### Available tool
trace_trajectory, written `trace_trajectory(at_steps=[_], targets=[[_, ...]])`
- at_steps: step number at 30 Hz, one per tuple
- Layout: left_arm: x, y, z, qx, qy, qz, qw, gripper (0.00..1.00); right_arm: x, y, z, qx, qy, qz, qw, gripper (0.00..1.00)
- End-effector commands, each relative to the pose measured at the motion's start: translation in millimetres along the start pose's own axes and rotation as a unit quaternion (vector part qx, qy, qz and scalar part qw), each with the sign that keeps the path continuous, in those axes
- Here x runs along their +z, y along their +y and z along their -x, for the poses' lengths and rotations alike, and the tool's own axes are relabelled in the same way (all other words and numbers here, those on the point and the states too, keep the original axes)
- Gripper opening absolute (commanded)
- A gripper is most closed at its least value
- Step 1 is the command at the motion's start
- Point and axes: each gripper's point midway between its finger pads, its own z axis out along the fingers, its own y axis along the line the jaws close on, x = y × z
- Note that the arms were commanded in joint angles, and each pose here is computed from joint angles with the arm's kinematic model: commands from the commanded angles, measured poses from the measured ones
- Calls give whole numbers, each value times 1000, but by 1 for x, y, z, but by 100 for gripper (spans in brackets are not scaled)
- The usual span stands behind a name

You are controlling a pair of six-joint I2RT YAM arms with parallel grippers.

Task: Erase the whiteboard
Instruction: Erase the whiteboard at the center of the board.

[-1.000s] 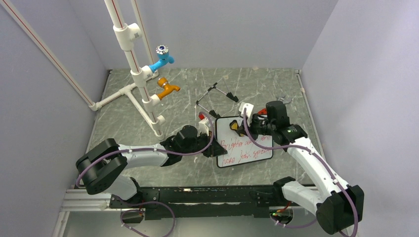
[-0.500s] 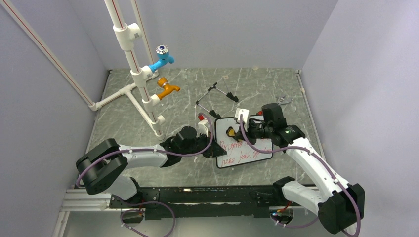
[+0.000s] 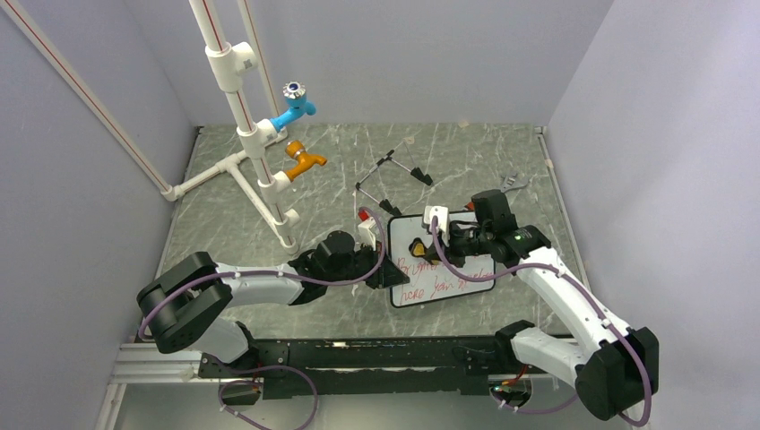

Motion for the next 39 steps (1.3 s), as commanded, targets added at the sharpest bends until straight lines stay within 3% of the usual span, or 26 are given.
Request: trace_trajectory(at_steps=[1, 7, 11, 15, 17, 23, 26, 34, 37, 39], targets=[[-6, -42, 12, 59, -13, -85, 995, 0, -14, -43, 2, 44, 4, -110, 993, 0], [-6, -42, 12, 56, -14, -87, 995, 0, -17, -41, -7, 49, 7, -106, 993, 0], [-7, -40, 12, 51, -16, -80, 995, 0, -1, 7, -7, 18, -4, 23, 1000, 0], [-6, -40, 13, 44, -18, -79, 996, 0, 10, 21, -10, 4, 10, 55, 998, 0], [-7, -41, 14, 42, -20, -79, 996, 0, 12, 14, -11, 8, 18, 39, 999, 0], [-5, -40, 13, 41, -18, -79, 996, 0, -19, -56, 3, 62, 1, -145, 988, 0], [-5, -39, 13, 41, -17, -79, 996, 0, -26, -62, -5, 75, 4, -164, 984, 0], [-7, -39, 14, 41, -21, -78, 996, 0, 2, 5, -8, 11, 1, 14, 1000, 0], [-7, -39, 14, 40, -23, -77, 996, 0, 9, 16, -11, 2, 12, 41, 999, 0], [-7, -39, 14, 40, -23, -76, 996, 0, 9, 6, -8, 4, 14, 17, 1000, 0]])
